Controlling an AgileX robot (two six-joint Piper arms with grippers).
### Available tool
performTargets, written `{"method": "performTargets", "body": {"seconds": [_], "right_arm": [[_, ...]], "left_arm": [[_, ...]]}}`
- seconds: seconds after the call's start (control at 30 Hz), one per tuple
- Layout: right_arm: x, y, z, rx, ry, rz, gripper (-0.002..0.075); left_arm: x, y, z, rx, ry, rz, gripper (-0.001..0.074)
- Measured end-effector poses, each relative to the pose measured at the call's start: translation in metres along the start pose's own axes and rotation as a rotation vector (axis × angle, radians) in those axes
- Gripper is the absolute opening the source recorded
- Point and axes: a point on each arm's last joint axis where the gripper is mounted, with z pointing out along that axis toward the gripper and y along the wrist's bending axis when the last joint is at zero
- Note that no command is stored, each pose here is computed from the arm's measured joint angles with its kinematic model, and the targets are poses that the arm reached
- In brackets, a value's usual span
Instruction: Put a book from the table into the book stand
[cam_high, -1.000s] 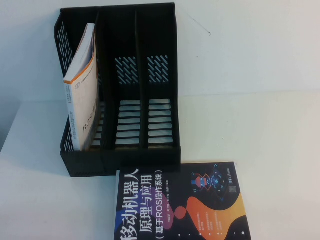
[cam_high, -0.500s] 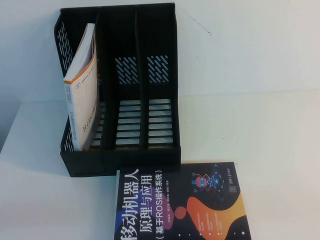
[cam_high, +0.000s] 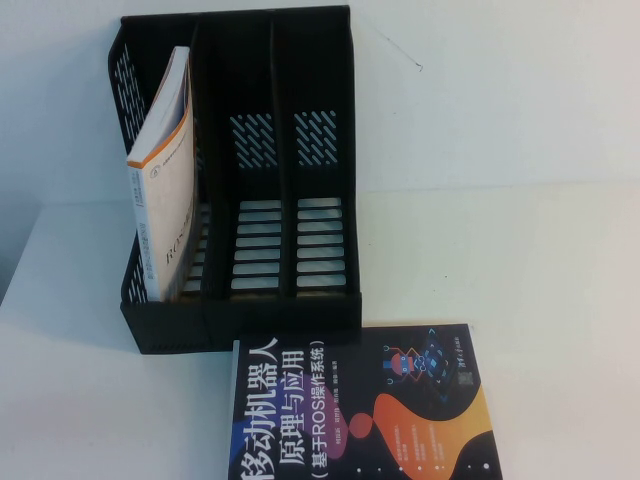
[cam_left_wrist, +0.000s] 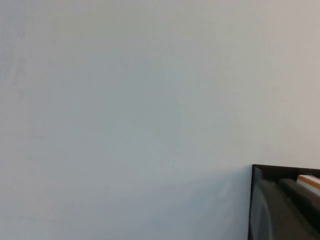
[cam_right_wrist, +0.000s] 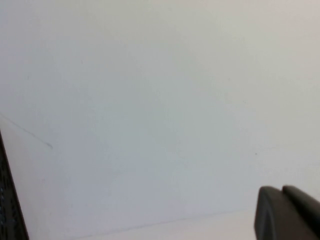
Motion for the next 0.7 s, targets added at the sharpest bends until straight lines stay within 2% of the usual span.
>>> {"method": "performTargets", "body": {"seconds": [0.13,0.37,0.5,0.6,0.7], "right_arm": [[-0.002,-0.001,0.0,0.007,-0.018,0.087,-0.0002],[-0.003,-0.001,0.0,0.009,-0.033,0.116,-0.0002],[-0.01,-0.002,-0.001,0.015,-0.109,0.141,-0.0001],[-0.027,0.001,-0.001,0.006,-0.12,0.086,-0.0001],[-0.053,0.008,-0.005,-0.025,-0.076,0.004,-0.0001]], "left_arm": [[-0.002,0.0,0.0,-0.002,-0.017,-0.029,-0.0003],[-0.002,-0.001,0.001,0.005,0.023,-0.028,-0.0003],[-0.028,-0.01,0.005,0.042,0.093,-0.047,-0.0003],[-0.055,-0.018,0.005,0.084,0.147,-0.049,-0.0003],[-0.063,-0.025,0.009,0.115,0.319,-0.024,-0.0003]]}}
